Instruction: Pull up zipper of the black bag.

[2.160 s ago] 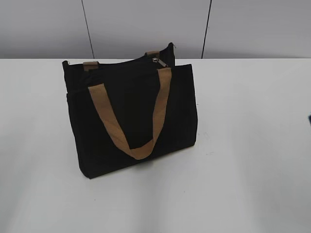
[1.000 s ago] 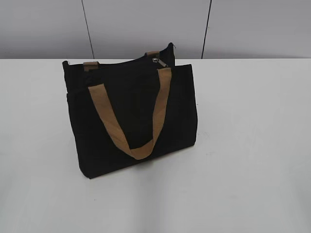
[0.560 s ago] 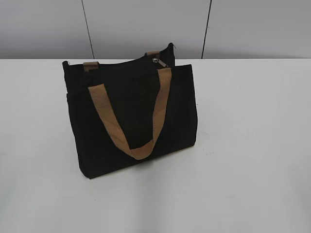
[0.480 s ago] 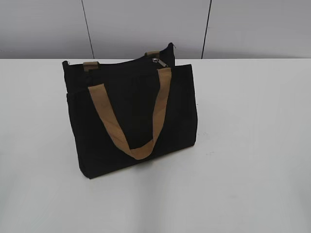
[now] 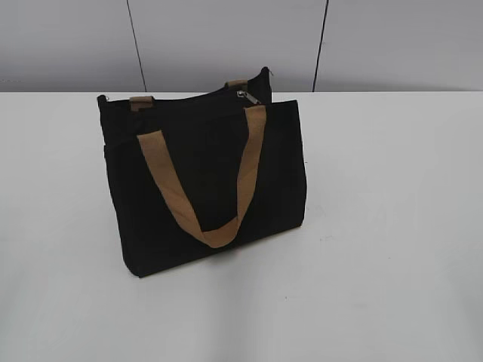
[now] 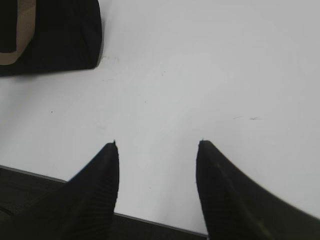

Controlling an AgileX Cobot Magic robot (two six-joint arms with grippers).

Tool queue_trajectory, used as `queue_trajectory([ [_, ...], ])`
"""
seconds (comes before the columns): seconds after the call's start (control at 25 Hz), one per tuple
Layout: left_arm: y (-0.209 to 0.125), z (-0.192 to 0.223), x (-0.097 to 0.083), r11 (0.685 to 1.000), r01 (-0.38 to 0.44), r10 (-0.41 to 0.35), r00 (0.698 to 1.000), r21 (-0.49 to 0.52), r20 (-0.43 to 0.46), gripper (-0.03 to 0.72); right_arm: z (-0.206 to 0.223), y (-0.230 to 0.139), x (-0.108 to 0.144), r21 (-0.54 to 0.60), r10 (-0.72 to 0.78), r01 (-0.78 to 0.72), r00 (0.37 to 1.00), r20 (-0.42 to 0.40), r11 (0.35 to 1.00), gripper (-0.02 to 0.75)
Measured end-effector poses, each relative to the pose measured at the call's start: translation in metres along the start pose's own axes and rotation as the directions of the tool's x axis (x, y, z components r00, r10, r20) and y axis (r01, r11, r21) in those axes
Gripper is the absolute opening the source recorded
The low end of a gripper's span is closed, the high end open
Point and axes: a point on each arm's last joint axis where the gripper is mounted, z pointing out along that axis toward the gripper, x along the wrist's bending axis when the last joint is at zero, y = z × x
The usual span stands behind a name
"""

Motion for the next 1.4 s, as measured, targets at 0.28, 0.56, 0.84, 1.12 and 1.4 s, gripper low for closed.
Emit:
queue_trajectory([
  [0.28, 0.0, 0.0, 0.0, 1.0, 0.023, -0.023, 0.999, 0.0, -0.038, 0.312, 0.0, 0.0, 0.0, -0.001, 0.019, -0.019, 0.999, 0.029, 1.0, 0.39],
  [0.56, -0.004, -0.007, -0.001, 0.997, 0.06, -0.066, 0.991, -0.052, -0.117, 0.277, 0.001, 0.001, 0.001, -0.005, 0.078, -0.078, 0.988, 0.133, 0.997, 0.39],
  [0.84, -0.008, -0.013, -0.003, 0.991, 0.086, -0.104, 0.977, -0.102, -0.186, 0.267, 0.001, 0.001, 0.001, -0.007, 0.093, -0.093, 0.983, 0.157, 0.996, 0.39],
  [1.12, -0.008, -0.013, -0.003, 0.99, 0.094, -0.113, 0.973, -0.103, -0.2, 0.267, 0.001, 0.001, 0.001, -0.007, 0.092, -0.092, 0.983, 0.157, 0.996, 0.39],
  [1.4, -0.008, -0.012, -0.003, 0.989, 0.101, -0.121, 0.969, -0.104, -0.214, 0.267, 0.001, 0.001, 0.001, -0.007, 0.092, -0.092, 0.983, 0.157, 0.996, 0.39],
])
